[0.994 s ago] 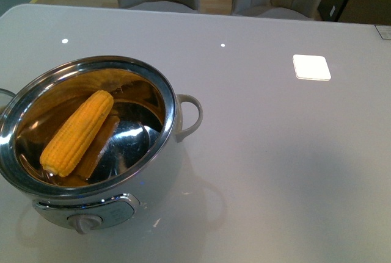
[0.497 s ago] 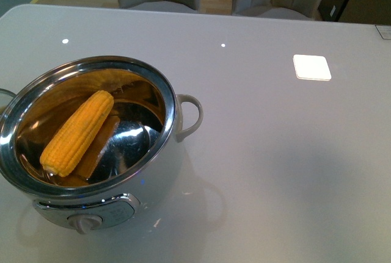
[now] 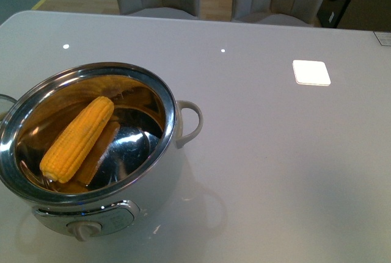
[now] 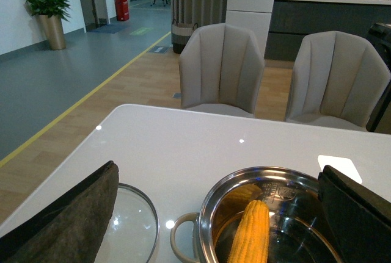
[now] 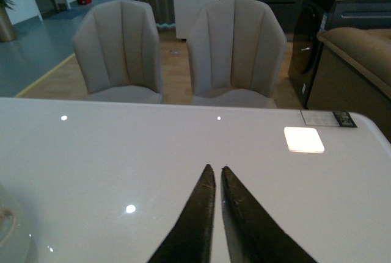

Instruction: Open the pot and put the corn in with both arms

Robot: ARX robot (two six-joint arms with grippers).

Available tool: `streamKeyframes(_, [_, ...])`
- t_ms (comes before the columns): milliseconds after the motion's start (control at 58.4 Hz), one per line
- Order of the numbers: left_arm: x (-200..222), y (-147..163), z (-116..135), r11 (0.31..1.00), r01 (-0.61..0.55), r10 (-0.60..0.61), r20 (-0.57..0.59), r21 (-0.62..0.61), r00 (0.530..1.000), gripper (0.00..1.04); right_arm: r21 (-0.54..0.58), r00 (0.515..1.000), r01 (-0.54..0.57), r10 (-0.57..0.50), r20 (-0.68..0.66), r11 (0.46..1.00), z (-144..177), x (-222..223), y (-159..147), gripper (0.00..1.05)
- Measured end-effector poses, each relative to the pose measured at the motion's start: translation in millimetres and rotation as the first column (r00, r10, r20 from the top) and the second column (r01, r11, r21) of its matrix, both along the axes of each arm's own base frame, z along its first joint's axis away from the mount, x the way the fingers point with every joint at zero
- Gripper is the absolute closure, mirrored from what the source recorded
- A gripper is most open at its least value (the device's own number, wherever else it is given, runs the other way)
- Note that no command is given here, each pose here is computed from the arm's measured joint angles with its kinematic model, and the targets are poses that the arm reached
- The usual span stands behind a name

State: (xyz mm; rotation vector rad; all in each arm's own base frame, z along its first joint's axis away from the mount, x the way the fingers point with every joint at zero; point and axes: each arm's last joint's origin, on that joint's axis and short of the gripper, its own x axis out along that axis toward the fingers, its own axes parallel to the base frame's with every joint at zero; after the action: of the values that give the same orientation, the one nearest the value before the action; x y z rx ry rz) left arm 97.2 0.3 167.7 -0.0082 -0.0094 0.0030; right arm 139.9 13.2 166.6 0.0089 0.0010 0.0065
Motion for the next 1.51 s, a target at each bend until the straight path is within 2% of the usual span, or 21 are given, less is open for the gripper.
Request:
streamKeyframes(103, [0.0,0.0,0.0,1.0,0.0,0.0,0.0,0.0,1.0,0.07,-0.003,1.0,-0.025,0.025,0.002,1.0,1.7,-4.1,-6.3,1.03])
streamKeyframes(188, [0.0,0.0,0.0,1.0,0.0,0.0,0.0,0.0,1.0,0.07,-0.002,1.0,0.007,-0.006,0.01,1.0,3.4,-8.1,-12.2,1.03])
streamKeyframes(1079, [0.0,0.0,0.0,1.0,0.0,0.0,0.0,0.0,1.0,0.07,-0.003,1.0,0.005,-0.005,0.019,1.0,5.5,-32.1,-12.9,1.03])
streamKeyframes(1148, [0.0,0.0,0.0,1.0,0.0,0.0,0.0,0.0,1.0,0.07,-0.003,1.0,0.003,-0.003,-0.014,1.0,1.2,-38.3,-12.9,1.03])
streamKeyframes(1508, [0.0,0.0,0.0,1.0,0.0,0.0,0.0,0.0,1.0,0.07,-0.003,1.0,0.005,-0.005,0.014,1.0,2.7,-42.9,-12.9,1.03])
